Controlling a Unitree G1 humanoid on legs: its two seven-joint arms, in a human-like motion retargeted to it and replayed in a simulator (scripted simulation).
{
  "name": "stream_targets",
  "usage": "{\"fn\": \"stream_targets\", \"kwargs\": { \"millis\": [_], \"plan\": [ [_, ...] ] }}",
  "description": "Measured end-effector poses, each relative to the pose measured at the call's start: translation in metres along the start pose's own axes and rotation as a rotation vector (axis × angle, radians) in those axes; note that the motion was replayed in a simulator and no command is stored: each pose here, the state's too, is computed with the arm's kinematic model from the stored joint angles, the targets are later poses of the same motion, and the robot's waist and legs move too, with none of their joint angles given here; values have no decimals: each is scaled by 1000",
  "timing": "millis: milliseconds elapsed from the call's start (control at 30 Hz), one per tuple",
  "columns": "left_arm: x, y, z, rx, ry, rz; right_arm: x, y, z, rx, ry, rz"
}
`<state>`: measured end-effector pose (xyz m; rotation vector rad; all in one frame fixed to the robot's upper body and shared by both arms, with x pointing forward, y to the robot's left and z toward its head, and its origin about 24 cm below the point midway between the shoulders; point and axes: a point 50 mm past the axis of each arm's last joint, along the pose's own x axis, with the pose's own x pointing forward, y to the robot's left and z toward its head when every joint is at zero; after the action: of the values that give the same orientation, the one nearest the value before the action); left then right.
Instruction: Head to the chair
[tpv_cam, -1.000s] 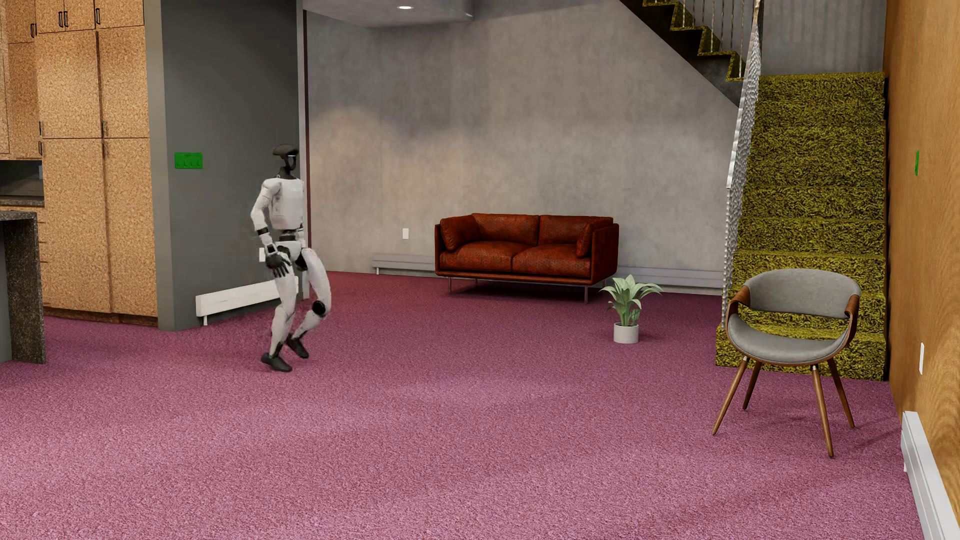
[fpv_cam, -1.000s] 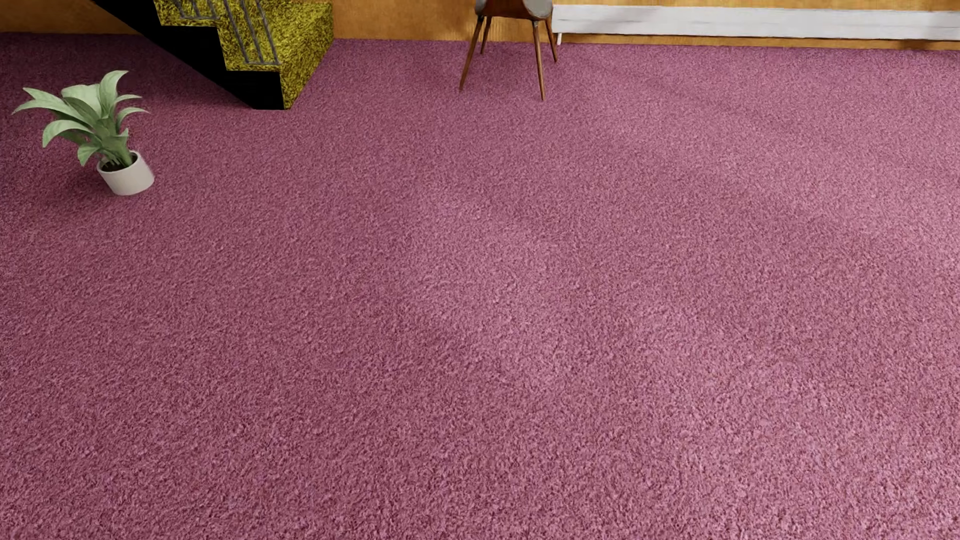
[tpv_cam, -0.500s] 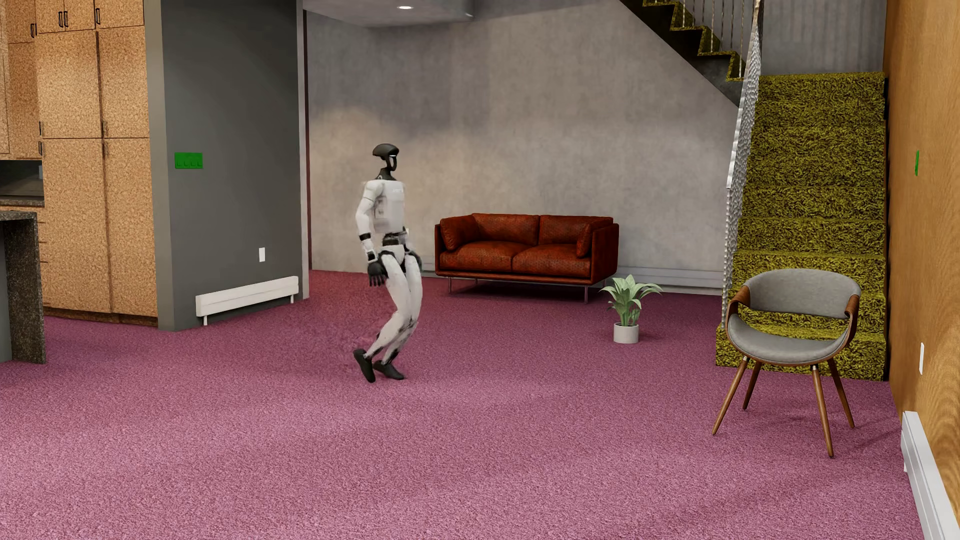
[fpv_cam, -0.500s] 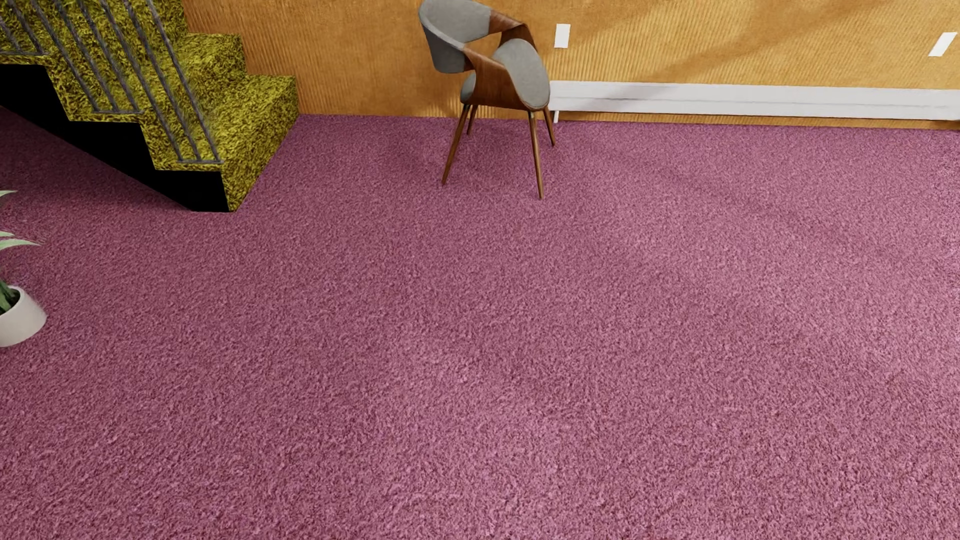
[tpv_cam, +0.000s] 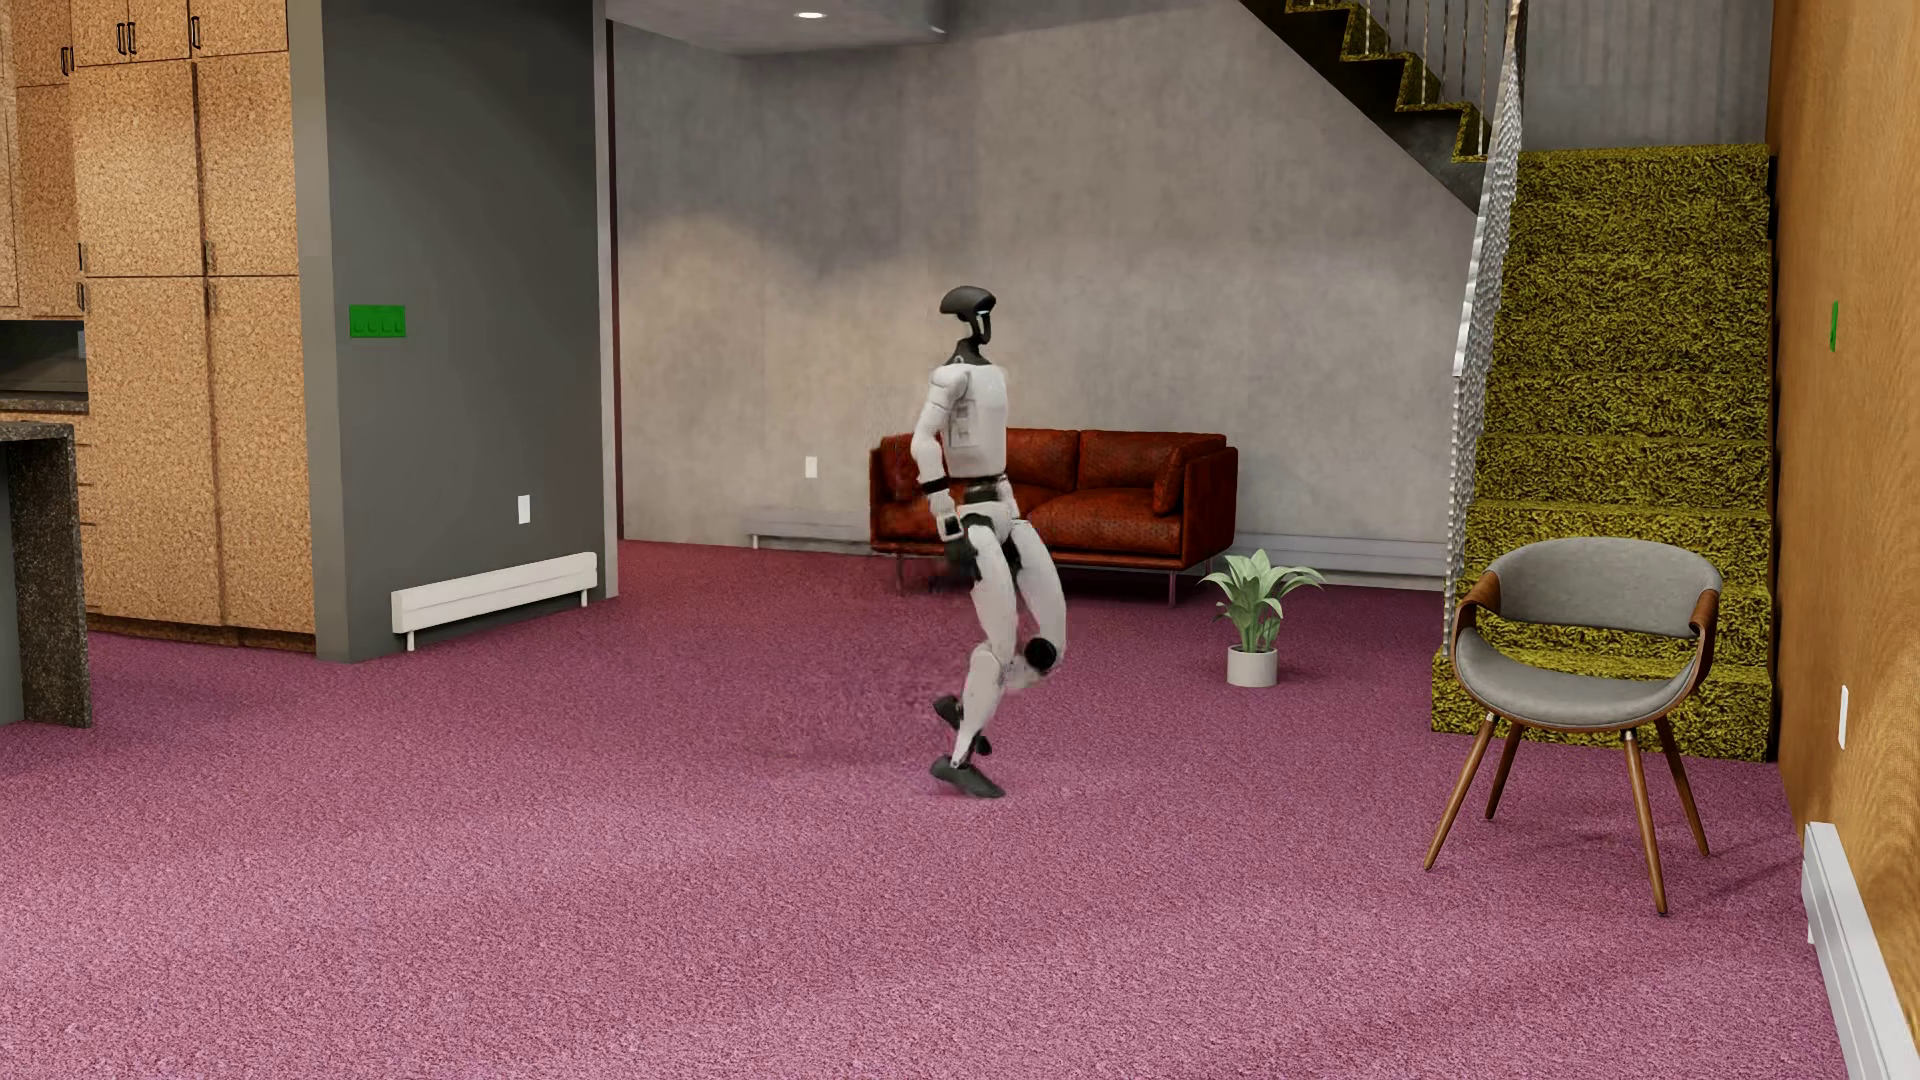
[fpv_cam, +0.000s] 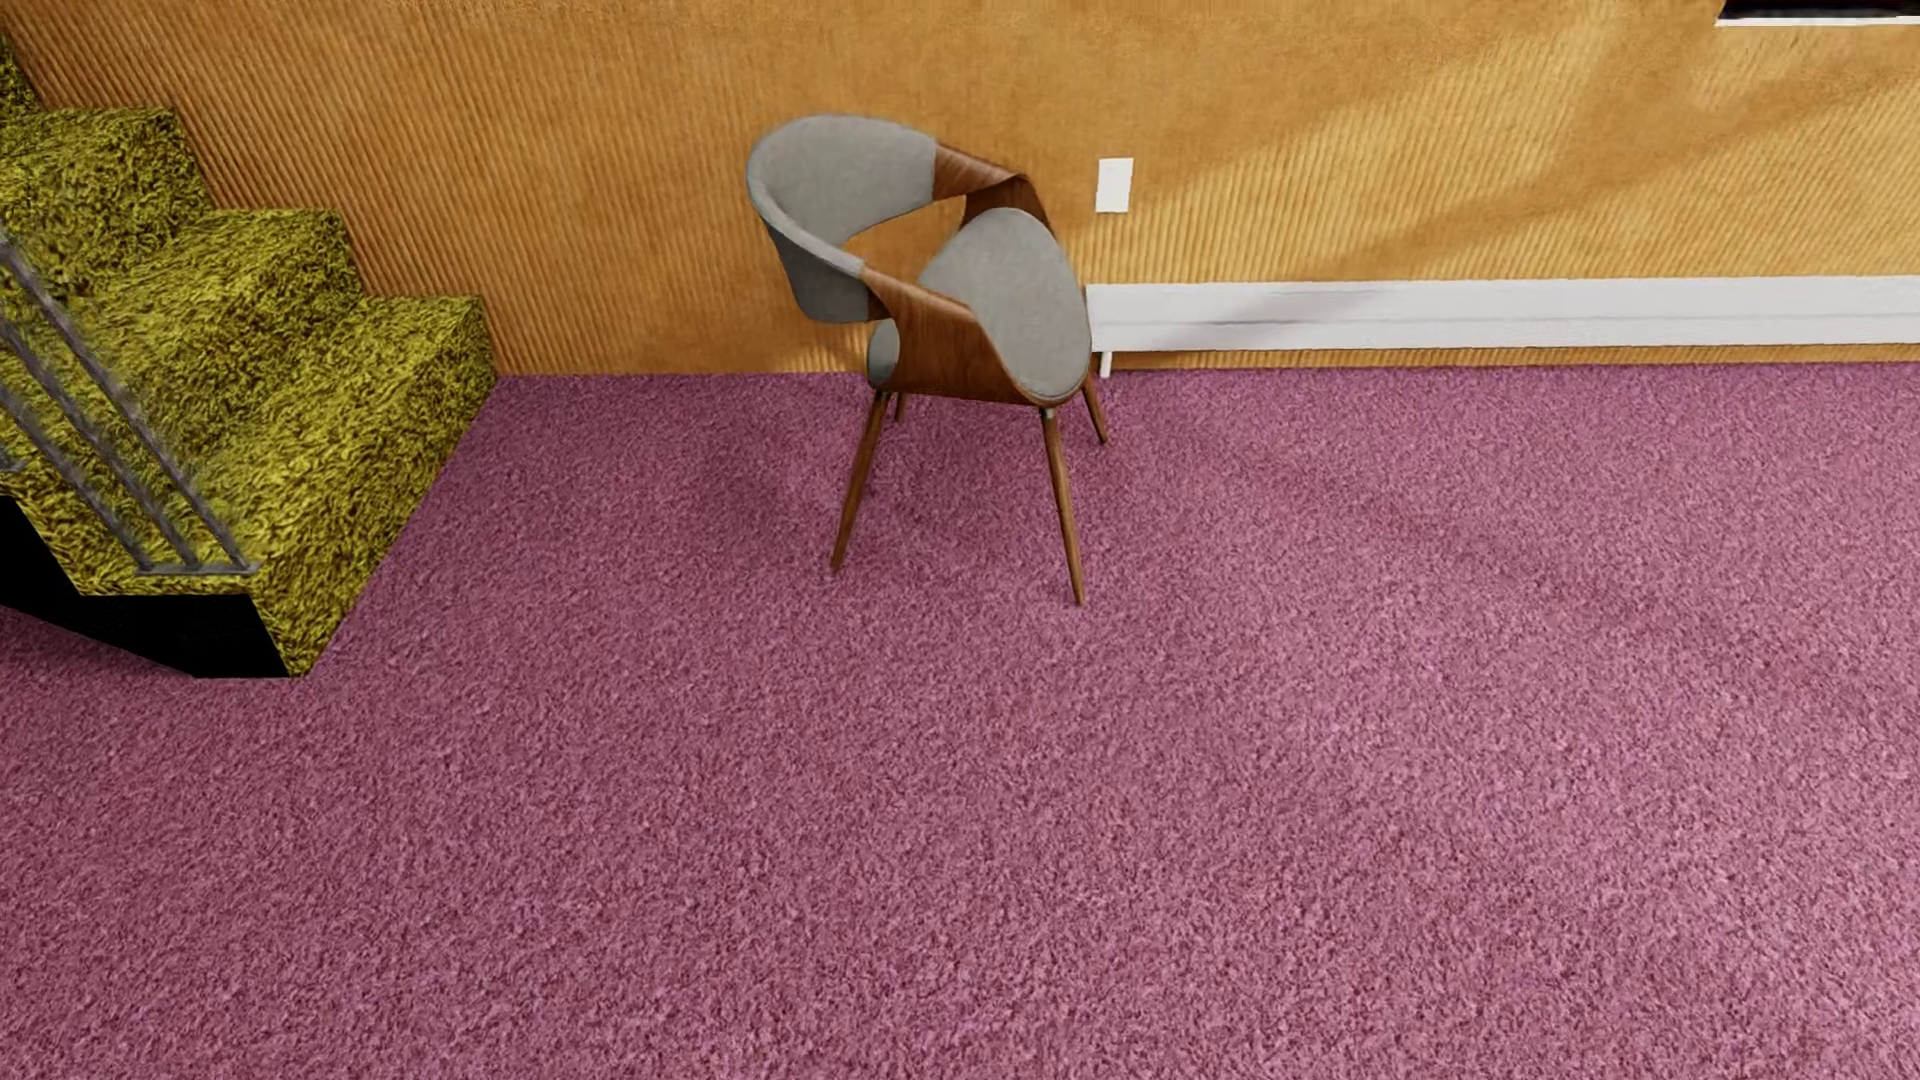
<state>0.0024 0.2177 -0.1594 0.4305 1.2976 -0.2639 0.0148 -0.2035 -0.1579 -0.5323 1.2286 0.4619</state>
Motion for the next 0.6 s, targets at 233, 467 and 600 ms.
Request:
{"fn": "stream_targets", "kwargs": {
  "millis": [233,467,600],
  "plan": [
    [-37,-34,-94,-2,288,-85,-34,-127,163,73,-598,-368],
    [-12,-4,-33,-120,78,32,14,-32,27,77,-19,-98],
    [-9,35,78,-126,-333,129,-8,25,-55,-12,246,68]
  ]
}}
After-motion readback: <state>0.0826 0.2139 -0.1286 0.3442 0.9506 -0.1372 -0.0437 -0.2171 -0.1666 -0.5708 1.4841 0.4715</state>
